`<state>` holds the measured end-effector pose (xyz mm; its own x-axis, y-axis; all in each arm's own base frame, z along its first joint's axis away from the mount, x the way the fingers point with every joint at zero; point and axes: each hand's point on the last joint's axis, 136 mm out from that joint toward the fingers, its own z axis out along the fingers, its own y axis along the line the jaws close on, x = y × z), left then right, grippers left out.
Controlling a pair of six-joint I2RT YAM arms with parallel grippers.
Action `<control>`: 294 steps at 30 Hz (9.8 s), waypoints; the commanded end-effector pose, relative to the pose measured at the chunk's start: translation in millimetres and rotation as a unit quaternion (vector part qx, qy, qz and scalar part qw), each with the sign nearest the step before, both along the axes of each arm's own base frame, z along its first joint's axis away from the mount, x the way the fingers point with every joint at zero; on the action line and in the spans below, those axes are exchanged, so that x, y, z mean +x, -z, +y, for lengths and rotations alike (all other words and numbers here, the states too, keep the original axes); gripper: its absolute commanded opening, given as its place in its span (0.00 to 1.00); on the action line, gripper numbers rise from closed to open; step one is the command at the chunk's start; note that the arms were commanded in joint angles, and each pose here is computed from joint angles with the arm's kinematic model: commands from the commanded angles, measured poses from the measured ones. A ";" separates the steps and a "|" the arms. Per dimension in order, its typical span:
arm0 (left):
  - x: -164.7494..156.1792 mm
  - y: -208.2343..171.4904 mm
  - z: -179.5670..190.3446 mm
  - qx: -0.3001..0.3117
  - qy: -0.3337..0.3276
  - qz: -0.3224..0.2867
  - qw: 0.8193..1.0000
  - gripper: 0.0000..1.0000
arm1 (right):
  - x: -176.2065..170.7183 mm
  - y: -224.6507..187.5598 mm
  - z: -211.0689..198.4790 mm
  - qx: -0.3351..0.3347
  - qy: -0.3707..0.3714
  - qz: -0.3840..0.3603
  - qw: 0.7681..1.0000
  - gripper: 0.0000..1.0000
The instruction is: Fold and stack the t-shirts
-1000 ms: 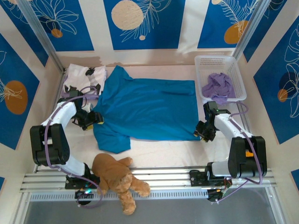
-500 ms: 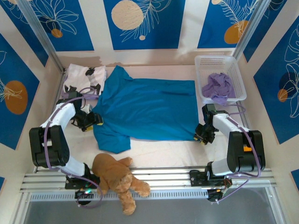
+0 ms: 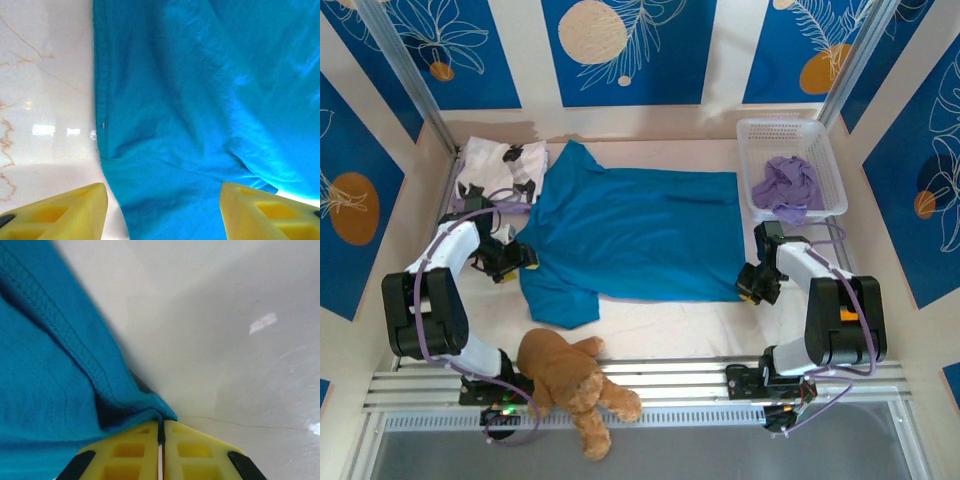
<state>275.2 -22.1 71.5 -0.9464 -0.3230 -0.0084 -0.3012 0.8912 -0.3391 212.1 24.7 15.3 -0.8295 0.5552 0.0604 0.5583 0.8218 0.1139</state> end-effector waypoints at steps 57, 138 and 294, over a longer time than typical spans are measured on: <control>-20.8 26.8 -9.6 -0.015 -0.024 0.053 0.998 0.00 | -2.8 -54.4 24.4 0.092 0.009 -0.074 0.993 0.00; 114.8 -25.8 16.7 -0.125 -0.120 -0.037 0.984 0.00 | 136.1 -62.0 2.7 0.031 0.158 -0.192 0.968 0.00; 22.2 32.4 -5.0 -0.059 -0.046 0.036 0.997 0.39 | 75.9 -42.4 404.2 0.066 -0.504 -0.127 0.852 0.38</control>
